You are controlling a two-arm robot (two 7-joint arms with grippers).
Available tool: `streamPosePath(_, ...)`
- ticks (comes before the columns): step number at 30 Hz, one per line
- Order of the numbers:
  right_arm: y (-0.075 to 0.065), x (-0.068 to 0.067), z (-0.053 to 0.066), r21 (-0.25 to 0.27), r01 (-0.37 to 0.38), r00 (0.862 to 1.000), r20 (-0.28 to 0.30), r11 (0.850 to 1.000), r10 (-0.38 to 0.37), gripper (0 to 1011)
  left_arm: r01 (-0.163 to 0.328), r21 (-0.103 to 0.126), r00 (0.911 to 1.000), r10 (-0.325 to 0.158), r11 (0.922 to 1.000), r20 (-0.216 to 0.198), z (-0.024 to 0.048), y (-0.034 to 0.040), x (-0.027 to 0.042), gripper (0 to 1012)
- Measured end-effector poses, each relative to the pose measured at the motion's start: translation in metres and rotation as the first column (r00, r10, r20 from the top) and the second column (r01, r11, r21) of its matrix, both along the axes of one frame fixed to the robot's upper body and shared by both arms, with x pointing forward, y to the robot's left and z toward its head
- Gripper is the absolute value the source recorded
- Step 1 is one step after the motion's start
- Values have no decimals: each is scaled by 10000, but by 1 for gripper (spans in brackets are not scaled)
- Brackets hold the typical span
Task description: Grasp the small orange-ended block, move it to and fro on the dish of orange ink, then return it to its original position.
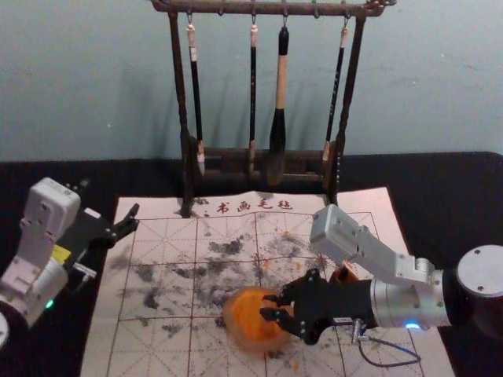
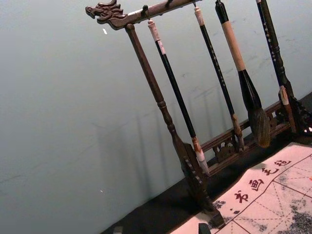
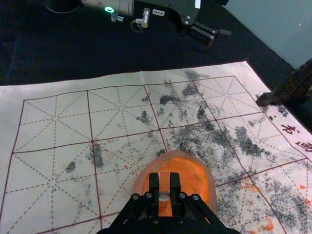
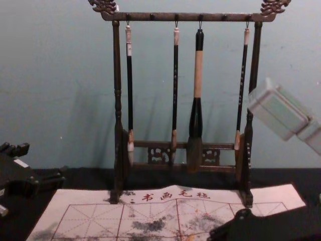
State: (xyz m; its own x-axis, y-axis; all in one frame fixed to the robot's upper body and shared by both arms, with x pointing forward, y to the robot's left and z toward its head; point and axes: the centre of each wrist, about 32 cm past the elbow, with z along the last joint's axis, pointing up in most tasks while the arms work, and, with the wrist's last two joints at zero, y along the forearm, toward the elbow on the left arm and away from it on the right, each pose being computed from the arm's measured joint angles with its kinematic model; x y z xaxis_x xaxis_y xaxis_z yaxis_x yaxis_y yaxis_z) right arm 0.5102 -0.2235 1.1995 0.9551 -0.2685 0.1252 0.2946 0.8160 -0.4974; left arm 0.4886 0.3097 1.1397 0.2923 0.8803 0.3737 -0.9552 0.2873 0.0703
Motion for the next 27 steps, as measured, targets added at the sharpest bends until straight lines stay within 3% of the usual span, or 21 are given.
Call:
streamPosePath(16, -9, 157, 13, -59, 513, 9985, 217, 9987, -512, 92, 0, 0, 10000, 0, 10000, 1, 0, 0, 0, 1001)
streamPosePath(27, -70, 63, 77, -19, 376, 9990, 222, 9993, -375, 92, 0, 0, 10000, 0, 10000, 1, 0, 0, 0, 1001)
